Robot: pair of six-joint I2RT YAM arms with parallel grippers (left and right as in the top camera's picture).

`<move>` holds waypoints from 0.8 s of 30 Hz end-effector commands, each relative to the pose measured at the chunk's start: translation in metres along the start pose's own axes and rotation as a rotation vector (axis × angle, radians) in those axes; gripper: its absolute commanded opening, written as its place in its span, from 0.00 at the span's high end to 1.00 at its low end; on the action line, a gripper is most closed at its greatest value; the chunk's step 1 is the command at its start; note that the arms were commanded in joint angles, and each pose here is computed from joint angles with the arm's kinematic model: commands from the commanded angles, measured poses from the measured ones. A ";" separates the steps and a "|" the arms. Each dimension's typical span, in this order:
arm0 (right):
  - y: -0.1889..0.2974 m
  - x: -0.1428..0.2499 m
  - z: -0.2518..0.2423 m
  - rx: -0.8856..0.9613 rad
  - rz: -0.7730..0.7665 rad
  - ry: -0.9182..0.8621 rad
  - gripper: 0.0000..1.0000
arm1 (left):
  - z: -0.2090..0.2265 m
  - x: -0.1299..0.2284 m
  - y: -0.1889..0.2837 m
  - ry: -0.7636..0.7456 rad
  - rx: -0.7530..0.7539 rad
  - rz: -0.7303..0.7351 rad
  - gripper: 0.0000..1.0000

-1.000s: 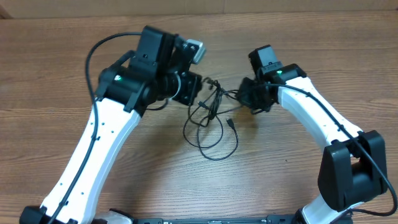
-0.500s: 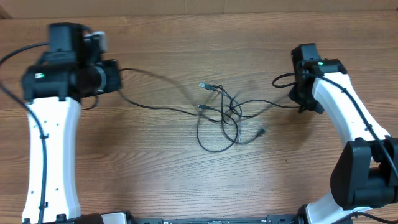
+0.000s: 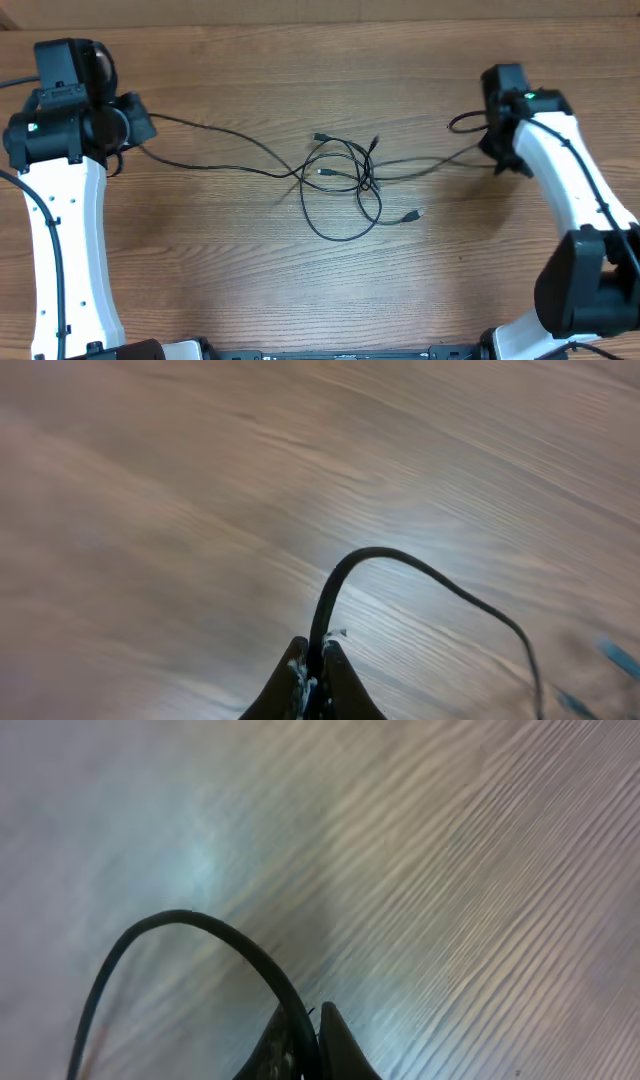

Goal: Untangle cables
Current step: 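Pull the cable outward, left gripper left and right gripper right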

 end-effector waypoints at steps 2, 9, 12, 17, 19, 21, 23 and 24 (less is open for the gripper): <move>0.094 -0.080 -0.009 -0.212 -0.222 -0.072 0.96 | 0.037 -0.008 0.016 0.154 -0.189 -0.076 0.96; 0.204 -0.138 -0.024 -0.404 -0.451 -0.081 0.96 | -0.012 -0.009 0.015 0.133 0.081 -0.055 0.96; 0.240 -0.155 -0.033 -0.461 -0.534 -0.100 0.96 | -0.037 -0.005 0.018 0.093 0.184 -0.038 0.96; 0.253 -0.163 -0.045 -0.441 -0.583 -0.091 0.96 | -0.095 0.007 0.031 -0.117 0.414 -0.017 0.96; 0.243 -0.165 -0.056 -0.367 -0.582 -0.107 0.96 | -0.115 0.014 0.037 -0.211 0.462 -0.018 0.96; 0.233 -0.170 -0.076 -0.264 -0.591 -0.171 0.96 | -0.129 0.021 0.041 -0.287 0.483 -0.020 0.96; 0.228 -0.178 -0.093 -0.206 -0.611 -0.255 0.96 | -0.141 0.027 0.045 -0.338 0.505 -0.020 0.96; 0.230 -0.182 -0.094 -0.223 -0.618 -0.268 0.96 | -0.147 0.030 0.047 -0.354 0.517 -0.018 0.96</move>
Point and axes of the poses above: each gripper's point midway between its finger pads, its own y axis back along the fingers, its own z axis along the line the jaws close on, x = y × z, the point moved 2 cm from there along y, back along the fingers, and after that the axes turned 9 degrees about -y, right-handed, at the moved point
